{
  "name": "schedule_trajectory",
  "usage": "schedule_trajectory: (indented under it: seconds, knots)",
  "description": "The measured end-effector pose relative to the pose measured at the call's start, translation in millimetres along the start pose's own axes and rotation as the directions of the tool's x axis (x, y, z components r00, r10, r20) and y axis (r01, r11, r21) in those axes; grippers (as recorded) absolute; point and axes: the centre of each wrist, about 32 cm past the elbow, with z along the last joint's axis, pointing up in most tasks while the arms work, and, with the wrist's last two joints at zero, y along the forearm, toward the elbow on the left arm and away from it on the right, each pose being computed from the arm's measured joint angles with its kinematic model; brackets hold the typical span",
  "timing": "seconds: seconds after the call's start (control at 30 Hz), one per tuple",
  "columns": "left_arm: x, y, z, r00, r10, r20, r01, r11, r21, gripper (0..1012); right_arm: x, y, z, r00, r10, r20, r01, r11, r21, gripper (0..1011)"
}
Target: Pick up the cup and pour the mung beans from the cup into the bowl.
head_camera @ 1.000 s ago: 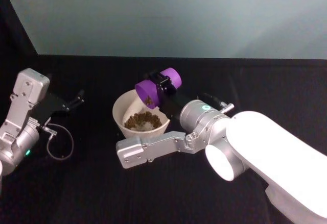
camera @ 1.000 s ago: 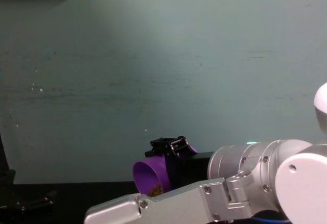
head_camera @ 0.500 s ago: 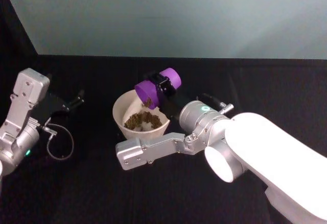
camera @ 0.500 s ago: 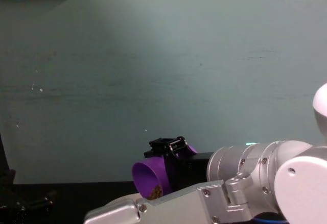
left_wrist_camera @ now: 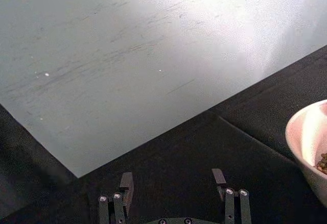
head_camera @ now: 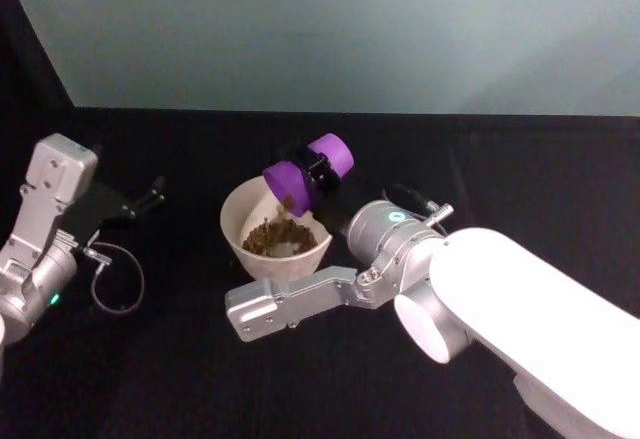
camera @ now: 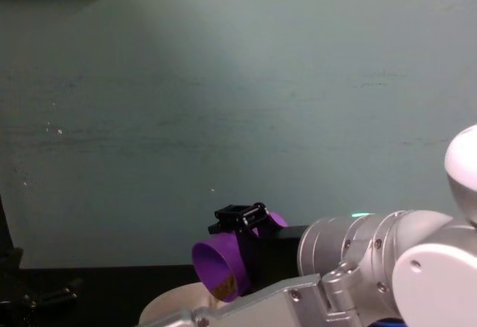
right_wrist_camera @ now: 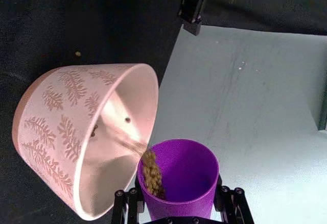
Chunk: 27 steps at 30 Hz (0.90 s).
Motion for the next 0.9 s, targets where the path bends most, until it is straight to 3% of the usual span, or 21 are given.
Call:
schedule_trajectory:
  seconds: [0.9]
  knots:
    - [0.0, 0.0, 0.0, 1.0, 0.0, 0.0, 0.0, 1.0, 0.0, 1000, -2.8, -0.7, 15.2, 0.988, -0.004, 0.152, 0.011, 0.999, -0.045, 735]
